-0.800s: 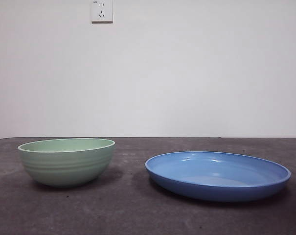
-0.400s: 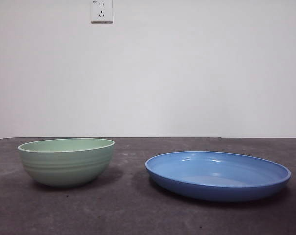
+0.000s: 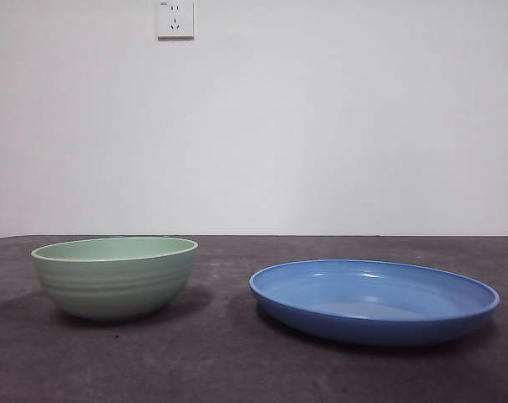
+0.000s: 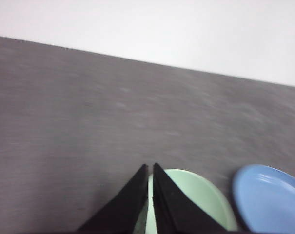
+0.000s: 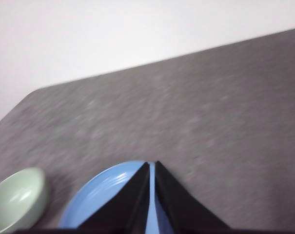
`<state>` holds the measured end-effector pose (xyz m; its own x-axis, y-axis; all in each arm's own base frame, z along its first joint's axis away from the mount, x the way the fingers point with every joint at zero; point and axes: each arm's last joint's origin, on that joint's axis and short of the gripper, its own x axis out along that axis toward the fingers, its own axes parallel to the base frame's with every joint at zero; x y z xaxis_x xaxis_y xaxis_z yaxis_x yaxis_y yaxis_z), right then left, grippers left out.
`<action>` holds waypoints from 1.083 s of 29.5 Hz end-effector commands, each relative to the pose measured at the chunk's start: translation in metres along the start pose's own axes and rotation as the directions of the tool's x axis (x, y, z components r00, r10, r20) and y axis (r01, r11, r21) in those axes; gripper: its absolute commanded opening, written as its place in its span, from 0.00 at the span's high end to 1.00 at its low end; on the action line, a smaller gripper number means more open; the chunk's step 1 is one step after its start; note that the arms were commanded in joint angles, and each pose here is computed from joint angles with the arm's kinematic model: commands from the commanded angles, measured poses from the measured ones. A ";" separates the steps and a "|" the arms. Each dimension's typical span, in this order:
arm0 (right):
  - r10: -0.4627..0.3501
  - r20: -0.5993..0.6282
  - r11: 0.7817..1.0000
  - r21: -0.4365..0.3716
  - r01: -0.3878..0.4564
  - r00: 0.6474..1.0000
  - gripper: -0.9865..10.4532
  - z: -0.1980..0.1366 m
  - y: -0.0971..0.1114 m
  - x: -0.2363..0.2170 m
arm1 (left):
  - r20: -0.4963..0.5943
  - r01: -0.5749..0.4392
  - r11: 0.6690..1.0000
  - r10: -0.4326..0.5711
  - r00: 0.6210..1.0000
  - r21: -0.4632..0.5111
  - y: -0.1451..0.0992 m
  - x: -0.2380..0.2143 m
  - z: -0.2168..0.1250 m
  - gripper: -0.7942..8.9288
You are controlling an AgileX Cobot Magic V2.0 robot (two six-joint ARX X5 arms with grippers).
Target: Place the green bowl on the blue plate
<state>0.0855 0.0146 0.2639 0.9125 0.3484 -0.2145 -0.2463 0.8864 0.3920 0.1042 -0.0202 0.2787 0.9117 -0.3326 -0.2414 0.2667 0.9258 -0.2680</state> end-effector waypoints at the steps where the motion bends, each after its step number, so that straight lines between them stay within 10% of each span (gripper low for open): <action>1: 0.065 -0.078 0.998 0.017 -0.063 0.995 0.90 0.018 0.011 -0.003 | -0.062 0.100 0.995 -0.100 0.993 -0.011 -0.009 0.001 0.020 0.90; 14: 0.246 -0.355 0.960 -0.038 -0.277 0.902 0.90 0.065 0.039 -0.004 | -0.287 0.392 0.912 -0.410 0.866 -0.120 -0.034 0.014 0.062 0.90; 26: 0.278 -0.360 0.951 -0.027 -0.308 0.891 0.90 0.066 0.040 -0.005 | -0.325 0.411 0.906 -0.421 0.847 -0.103 -0.034 0.013 0.058 0.87; 32: 0.279 -0.358 0.951 -0.028 -0.308 0.891 0.74 0.066 0.040 -0.004 | -0.327 0.412 0.906 -0.420 0.847 -0.097 -0.034 0.014 0.058 0.53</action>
<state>0.0933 0.0280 0.3343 0.6215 0.6635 -0.4165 -0.5082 0.7461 0.4302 0.1254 -0.0454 0.3325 0.5520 -0.7232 -0.4151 0.5597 0.6903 -0.4586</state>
